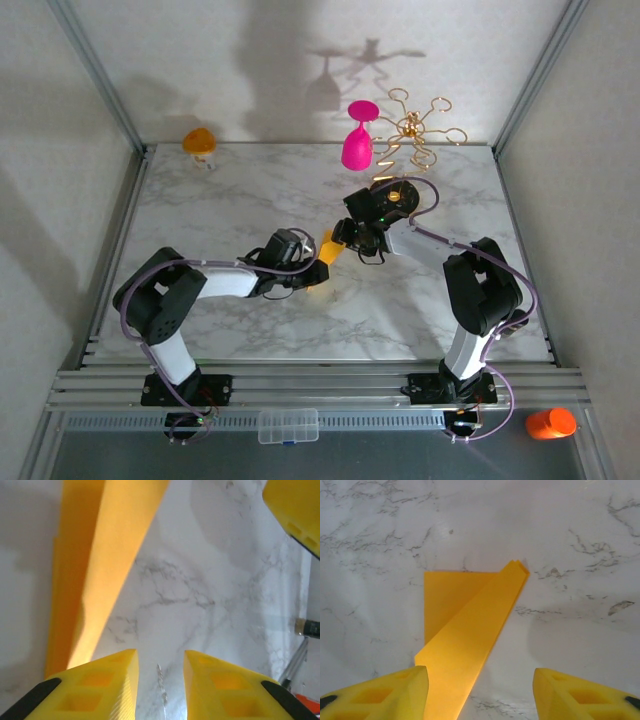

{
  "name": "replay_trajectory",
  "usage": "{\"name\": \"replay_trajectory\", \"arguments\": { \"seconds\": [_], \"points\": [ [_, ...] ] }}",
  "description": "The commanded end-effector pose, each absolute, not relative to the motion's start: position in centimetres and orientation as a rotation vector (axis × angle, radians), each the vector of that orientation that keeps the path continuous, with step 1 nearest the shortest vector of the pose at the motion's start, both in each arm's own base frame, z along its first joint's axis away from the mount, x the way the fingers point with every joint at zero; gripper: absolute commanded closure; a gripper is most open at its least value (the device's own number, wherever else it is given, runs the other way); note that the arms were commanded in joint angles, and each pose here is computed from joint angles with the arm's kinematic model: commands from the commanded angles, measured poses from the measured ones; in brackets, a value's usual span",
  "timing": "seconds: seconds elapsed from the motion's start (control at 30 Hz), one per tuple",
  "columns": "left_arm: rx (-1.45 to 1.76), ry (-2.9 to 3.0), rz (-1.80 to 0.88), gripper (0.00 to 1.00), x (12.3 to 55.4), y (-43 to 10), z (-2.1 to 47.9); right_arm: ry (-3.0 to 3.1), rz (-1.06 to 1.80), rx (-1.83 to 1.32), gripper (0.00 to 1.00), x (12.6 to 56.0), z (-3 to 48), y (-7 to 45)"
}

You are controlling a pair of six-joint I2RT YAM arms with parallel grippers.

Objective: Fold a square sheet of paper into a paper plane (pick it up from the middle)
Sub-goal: Fold the wing for the fifth time at the center of the table, then turn over a paper plane at the top-center of the table.

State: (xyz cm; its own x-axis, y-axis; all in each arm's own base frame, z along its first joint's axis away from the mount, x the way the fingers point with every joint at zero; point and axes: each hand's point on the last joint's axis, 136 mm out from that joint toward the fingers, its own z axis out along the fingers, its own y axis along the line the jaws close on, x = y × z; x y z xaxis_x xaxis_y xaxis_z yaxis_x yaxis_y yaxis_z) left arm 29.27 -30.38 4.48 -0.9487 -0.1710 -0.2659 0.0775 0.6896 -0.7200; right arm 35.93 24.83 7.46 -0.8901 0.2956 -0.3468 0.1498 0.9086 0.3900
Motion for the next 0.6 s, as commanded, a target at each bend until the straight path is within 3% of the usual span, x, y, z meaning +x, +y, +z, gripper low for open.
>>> {"name": "replay_trajectory", "arguments": {
  "seconds": [0.0, 0.33, 0.57],
  "points": [
    [-0.109, 2.489, -1.167, 0.68, 30.3, -29.6, 7.4, 2.703, 0.416, 0.344, 0.43, 35.8, 6.3, 24.4],
    [-0.501, 2.37, -0.818, 0.46, 33.1, -17.1, 8.7, 2.761, 0.256, 0.295, 0.42, 35.3, 4.7, 28.9],
    [-0.613, 2.336, -0.684, 0.29, 32.8, -12.6, 8.1, 2.748, 0.061, 0.366, 0.41, 34.9, 3.2, 29.2]
  ]
}}
